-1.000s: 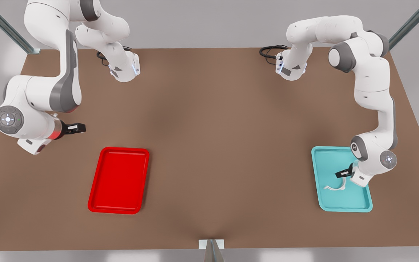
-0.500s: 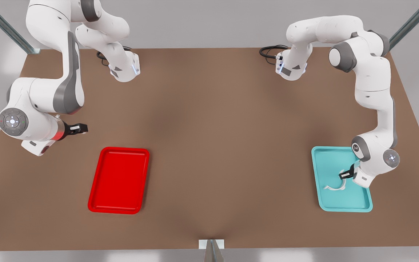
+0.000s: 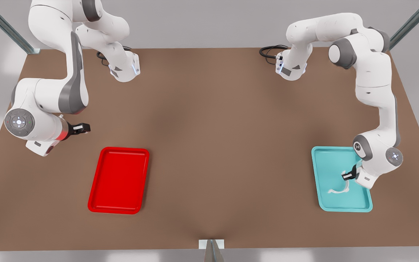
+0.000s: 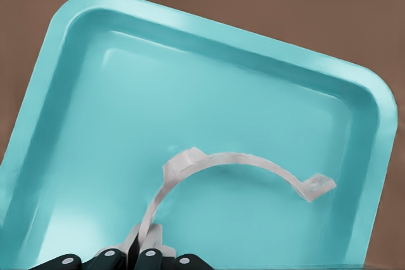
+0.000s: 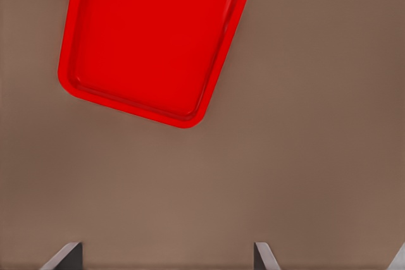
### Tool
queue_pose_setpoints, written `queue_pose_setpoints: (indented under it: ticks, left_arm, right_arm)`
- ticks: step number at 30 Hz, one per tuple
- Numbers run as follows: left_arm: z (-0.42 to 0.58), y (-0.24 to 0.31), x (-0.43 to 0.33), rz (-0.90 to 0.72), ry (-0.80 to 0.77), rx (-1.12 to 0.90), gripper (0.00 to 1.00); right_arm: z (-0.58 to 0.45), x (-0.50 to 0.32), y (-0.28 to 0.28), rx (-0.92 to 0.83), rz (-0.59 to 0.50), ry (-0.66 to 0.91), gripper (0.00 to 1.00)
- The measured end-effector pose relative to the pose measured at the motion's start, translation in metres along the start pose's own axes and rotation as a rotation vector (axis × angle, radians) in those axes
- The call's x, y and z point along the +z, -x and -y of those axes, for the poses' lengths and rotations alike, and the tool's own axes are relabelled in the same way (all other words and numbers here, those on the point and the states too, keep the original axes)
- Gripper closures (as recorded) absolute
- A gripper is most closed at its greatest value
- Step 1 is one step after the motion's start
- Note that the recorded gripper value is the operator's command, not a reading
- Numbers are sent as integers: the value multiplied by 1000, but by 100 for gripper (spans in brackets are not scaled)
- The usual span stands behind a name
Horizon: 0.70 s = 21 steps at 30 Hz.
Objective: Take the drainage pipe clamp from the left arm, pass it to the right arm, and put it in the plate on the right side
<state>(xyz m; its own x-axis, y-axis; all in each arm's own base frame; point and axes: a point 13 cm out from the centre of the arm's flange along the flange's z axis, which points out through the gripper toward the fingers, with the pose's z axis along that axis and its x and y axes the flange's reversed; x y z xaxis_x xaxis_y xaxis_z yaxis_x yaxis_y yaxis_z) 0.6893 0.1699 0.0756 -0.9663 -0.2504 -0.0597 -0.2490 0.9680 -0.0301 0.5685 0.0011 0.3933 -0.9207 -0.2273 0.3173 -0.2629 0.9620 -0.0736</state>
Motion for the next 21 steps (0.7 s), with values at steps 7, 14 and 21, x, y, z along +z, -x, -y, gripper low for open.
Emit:
queue_pose_setpoints:
  ticks: [7, 14, 21]
  left_arm:
    - [186, 2, -86, 50, -37, 163, 79]
    - [396, -65, -116, 13, -92, 315, 79]
    - [568, -140, -119, 21, -159, 357, 79]
  right_arm:
    - [-62, 9, 54, -94, 25, 77, 0]
    - [-196, 71, 132, -409, 85, 338, 0]
    - [-280, 79, 173, -687, 268, 377, 0]
